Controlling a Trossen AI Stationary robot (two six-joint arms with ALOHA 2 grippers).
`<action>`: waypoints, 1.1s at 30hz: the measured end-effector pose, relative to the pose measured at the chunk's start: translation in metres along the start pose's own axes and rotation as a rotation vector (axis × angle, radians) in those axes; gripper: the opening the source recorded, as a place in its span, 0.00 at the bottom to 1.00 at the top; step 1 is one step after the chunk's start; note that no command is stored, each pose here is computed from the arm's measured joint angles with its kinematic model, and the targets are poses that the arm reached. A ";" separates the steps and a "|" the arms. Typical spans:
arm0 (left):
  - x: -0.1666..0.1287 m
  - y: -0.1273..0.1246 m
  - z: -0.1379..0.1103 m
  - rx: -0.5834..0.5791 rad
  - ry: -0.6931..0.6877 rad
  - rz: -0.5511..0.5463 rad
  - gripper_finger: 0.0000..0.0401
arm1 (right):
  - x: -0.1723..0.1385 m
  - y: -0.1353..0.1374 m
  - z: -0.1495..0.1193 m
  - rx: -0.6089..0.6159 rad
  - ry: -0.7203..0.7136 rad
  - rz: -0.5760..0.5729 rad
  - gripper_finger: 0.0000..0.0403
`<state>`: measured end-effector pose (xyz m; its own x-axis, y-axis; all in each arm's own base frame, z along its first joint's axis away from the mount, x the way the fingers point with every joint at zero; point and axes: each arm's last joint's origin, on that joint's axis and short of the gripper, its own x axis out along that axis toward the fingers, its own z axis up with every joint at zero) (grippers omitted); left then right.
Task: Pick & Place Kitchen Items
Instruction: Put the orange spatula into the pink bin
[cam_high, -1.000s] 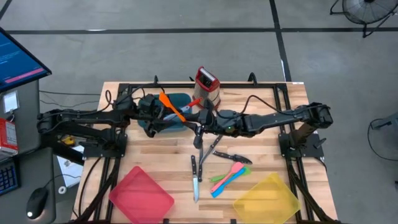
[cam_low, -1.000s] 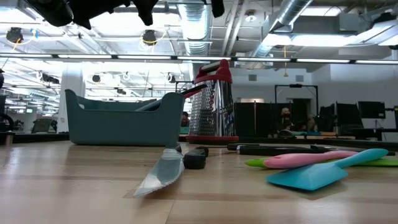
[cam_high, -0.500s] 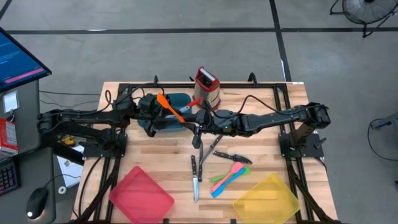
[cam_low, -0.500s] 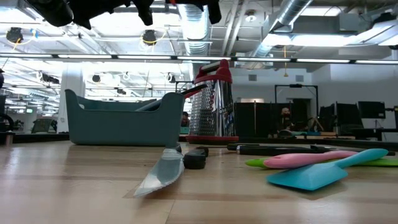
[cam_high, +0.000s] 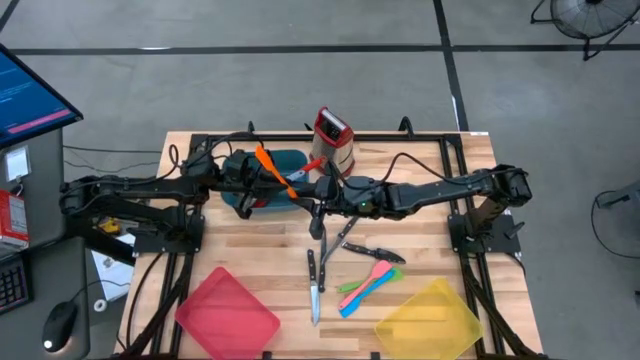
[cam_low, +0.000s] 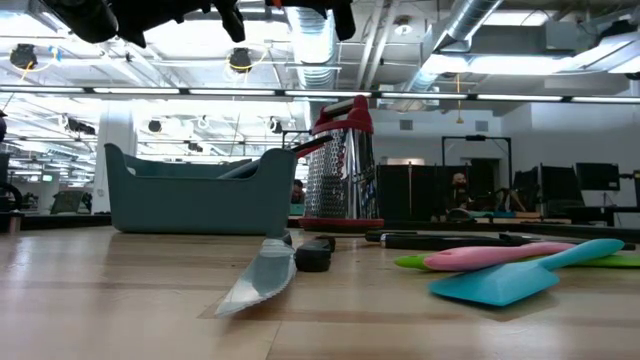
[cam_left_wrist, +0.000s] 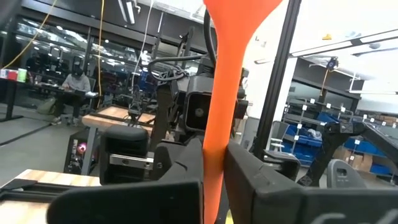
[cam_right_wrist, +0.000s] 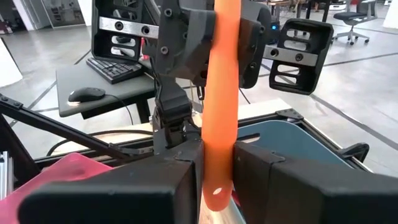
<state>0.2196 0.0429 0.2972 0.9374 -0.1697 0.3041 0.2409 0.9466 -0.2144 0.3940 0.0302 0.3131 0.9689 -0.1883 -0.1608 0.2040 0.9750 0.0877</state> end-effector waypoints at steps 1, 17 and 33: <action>0.000 0.000 0.000 0.000 0.000 -0.001 0.03 | 0.000 0.000 0.000 0.000 0.001 0.000 0.16; -0.030 -0.027 0.006 -0.175 0.260 -0.139 0.02 | -0.096 0.008 0.052 -0.010 0.072 0.053 0.51; -0.089 -0.102 -0.051 -0.343 1.049 -0.290 0.02 | -0.111 0.011 0.040 -0.009 0.188 -0.070 0.44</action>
<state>0.1243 -0.0526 0.2449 0.5446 -0.6676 -0.5077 0.3873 0.7371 -0.5538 0.2949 0.0573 0.3713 0.9090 -0.2313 -0.3469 0.2679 0.9615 0.0611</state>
